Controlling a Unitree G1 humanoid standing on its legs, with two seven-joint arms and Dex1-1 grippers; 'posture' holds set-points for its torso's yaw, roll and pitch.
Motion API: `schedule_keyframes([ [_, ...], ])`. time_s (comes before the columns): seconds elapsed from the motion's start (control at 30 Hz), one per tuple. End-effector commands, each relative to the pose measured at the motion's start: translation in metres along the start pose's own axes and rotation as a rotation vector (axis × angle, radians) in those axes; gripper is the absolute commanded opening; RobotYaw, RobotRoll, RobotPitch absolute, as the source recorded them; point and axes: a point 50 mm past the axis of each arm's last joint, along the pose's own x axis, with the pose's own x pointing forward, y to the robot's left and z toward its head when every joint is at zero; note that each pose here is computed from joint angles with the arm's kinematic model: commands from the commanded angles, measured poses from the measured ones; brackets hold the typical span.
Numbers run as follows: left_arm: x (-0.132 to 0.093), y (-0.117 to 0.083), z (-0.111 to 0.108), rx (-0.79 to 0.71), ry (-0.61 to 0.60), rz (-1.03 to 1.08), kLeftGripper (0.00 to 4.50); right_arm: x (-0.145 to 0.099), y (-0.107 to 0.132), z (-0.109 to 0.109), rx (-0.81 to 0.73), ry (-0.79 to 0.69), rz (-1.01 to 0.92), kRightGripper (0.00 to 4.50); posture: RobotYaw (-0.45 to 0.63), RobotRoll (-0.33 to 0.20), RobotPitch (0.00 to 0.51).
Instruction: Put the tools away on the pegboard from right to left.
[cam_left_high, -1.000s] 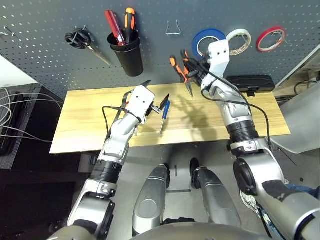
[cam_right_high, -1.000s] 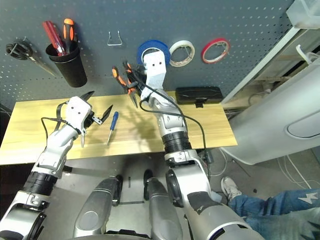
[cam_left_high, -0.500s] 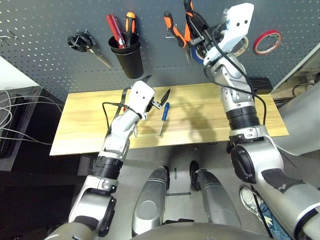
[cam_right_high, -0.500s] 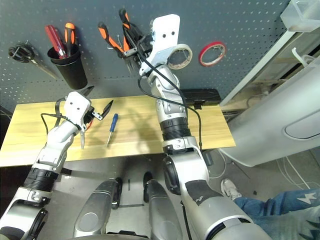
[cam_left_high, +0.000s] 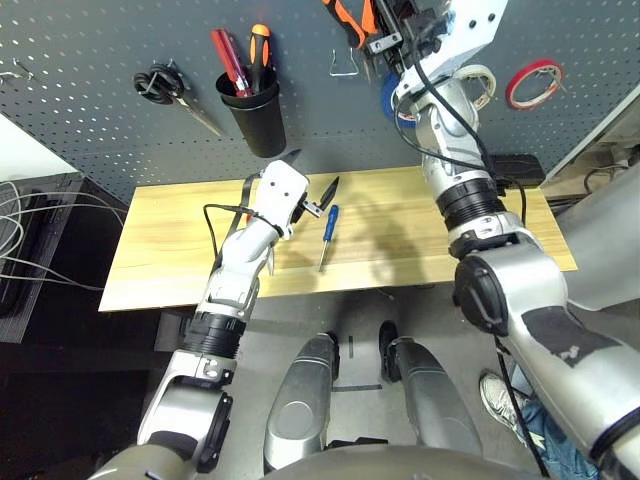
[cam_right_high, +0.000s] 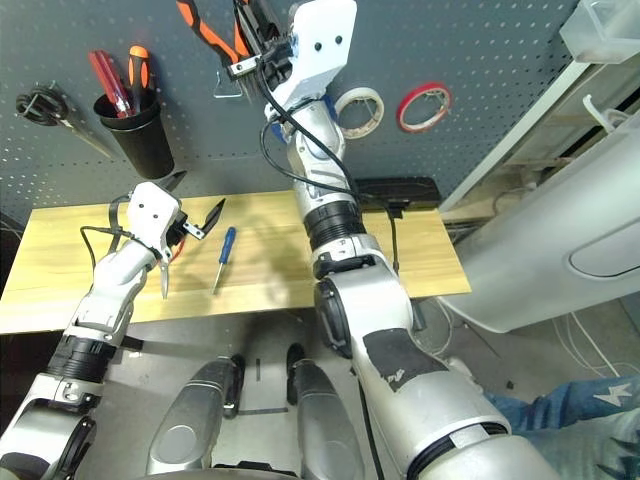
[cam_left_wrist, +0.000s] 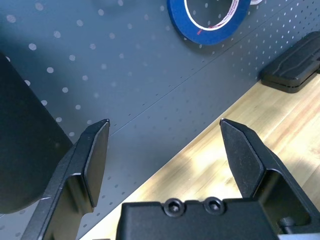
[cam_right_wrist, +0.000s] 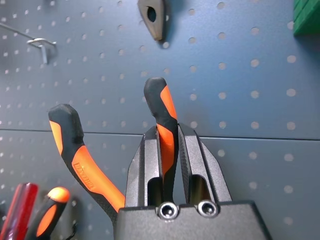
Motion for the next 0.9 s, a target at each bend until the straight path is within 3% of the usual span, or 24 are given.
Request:
schedule_keyframes([
  [0.03,-0.005,0.001,-0.002,-0.004,0.009,0.011,4.5,0.009,0.002,0.01,-0.004,-0.055,-0.016,0.27,0.22,0.0,0.238],
  [0.9,-0.021,-0.005,-0.002,-0.007,0.034,0.048,4.5,0.011,0.011,0.003,-0.007,-0.041,-0.072,0.27,0.29,0.0,0.279],
])
